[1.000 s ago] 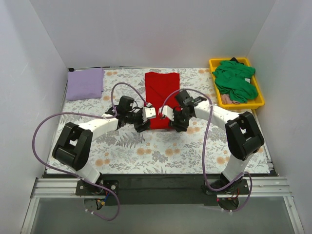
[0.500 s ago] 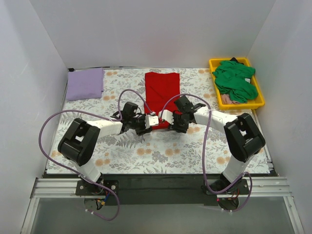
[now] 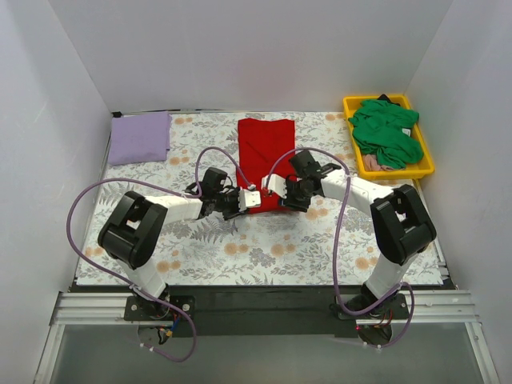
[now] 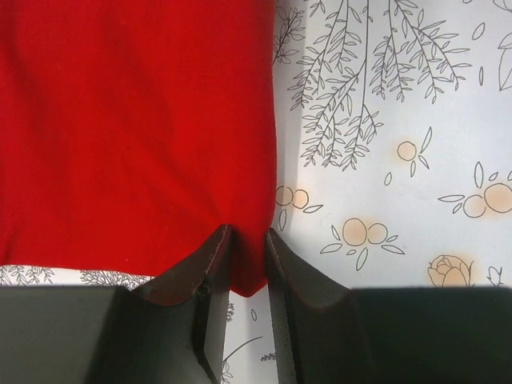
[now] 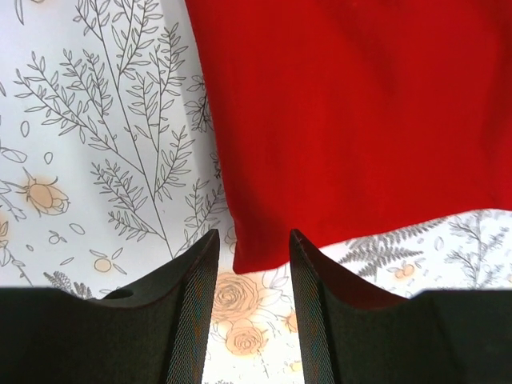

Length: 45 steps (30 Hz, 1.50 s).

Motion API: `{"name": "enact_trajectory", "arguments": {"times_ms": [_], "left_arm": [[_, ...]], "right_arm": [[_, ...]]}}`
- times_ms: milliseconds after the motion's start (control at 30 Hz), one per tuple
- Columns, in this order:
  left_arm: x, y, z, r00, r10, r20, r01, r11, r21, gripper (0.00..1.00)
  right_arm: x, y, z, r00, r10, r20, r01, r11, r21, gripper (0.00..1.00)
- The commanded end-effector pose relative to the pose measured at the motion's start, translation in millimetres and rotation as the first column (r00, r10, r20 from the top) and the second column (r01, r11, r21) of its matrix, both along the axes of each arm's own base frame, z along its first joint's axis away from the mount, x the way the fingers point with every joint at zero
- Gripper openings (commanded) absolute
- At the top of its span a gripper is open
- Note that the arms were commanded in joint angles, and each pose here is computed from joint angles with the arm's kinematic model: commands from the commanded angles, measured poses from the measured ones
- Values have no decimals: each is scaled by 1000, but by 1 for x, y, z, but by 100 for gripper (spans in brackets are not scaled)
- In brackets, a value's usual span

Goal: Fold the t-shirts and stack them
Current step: Fold the tshirt

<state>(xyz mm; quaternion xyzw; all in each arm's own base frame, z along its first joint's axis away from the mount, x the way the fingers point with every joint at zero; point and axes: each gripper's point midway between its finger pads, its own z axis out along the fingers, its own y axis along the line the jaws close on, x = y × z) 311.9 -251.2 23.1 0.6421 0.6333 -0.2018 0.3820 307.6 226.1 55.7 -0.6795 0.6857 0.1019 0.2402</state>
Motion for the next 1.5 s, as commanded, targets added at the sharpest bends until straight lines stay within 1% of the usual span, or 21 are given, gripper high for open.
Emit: {"name": "enact_trajectory", "arguments": {"times_ms": [0, 167, 267, 300, 333, 400, 467, 600, 633, 733, 933, 1000, 1033, 1100, 1133, 1167, 1200, 1267, 1333, 1400, 1467], "left_arm": [[4, -4, 2, 1000, -9, 6, 9, 1000, 1, 23], [4, -2, -1, 1000, 1, -3, -1, 1000, 8, 26], [4, -3, -1, 1000, 3, -3, -3, 1000, 7, 23], [5, -3, 1, 1000, 6, -5, -6, 1000, 2, 15], [7, -6, 5, 1000, 7, 0, -7, 1000, -7, 12], [3, -5, 10, 999, 17, -37, -17, 1000, -5, 0], [8, -9, 25, 999, 24, -38, -25, 999, -23, 0], [15, -8, 57, 999, 8, -34, -10, 999, -38, 0], [13, -7, 62, 999, 3, -53, -5, 999, -36, 0], [14, -9, 86, 999, -12, -35, 10, 998, -56, 0], [4, -6, 120, 999, -38, 4, 38, 996, -79, 0], [-10, -5, 127, 997, -79, -1, 79, 994, -81, 0], [-22, -1, 124, 995, -92, -43, 89, 994, -66, 0], [-40, 0, 134, 991, -122, -54, 117, 990, -79, 0], [-59, 4, 131, 983, -145, -112, 136, 987, -80, 0], [-73, 4, 140, 979, -167, -114, 156, 983, -94, 0], [-90, 9, 138, 970, -179, -162, 167, 982, -86, 0], [-117, 14, 148, 959, -209, -191, 188, 975, -119, 0], [-146, 22, 154, 935, -239, -263, 209, 968, -139, 0], [-161, 29, 168, 933, -241, -266, 206, 967, -153, 0], [-163, 32, 176, 944, -226, -241, 194, 970, -150, 0]], "right_arm": [[4, 8, -5, 999, 38, -3, -38, 999, 12, 47], [-1, 3, -22, 999, 42, -30, -42, 999, -11, 46], [-3, 0, -26, 999, 42, -29, -43, 999, -16, 42], [-5, -1, -29, 999, 40, -33, -40, 999, -22, 37], [-4, -2, -30, 999, 29, -32, -30, 999, -29, 19], [0, -3, -26, 1000, 16, -20, -16, 999, -35, 2], [3, -4, -16, 1000, 8, -2, -8, 999, -32, 1], [20, 0, 24, 999, -29, 16, 28, 999, 30, 1], [32, 4, 44, 998, -42, 41, 39, 997, 65, 1], [40, 1, 66, 997, -59, 46, 55, 996, 73, 1], [28, -1, 103, 997, -61, 36, 57, 994, 98, 1], [13, -4, 103, 998, -68, -6, 69, 992, 106, 1], [3, -4, 100, 997, -73, -39, 77, 991, 106, 1], [-25, -10, 97, 994, -61, -93, 70, 993, 98, 1], [-40, -5, 99, 993, -32, -113, 45, 993, 109, 1], [-57, -7, 109, 992, -32, -123, 47, 991, 125, 1], [-75, -6, 105, 985, -15, -170, 39, 989, 139, 1], [-109, -5, 121, 977, 7, -212, 32, 983, 183, 1], [-137, -3, 131, 971, 53, -232, -3, 978, 209, 1], [-144, -5, 136, 971, 53, -233, -2, 977, 215, 1], [-141, -6, 142, 974, 53, -218, -7, 978, 207, 1]]}}
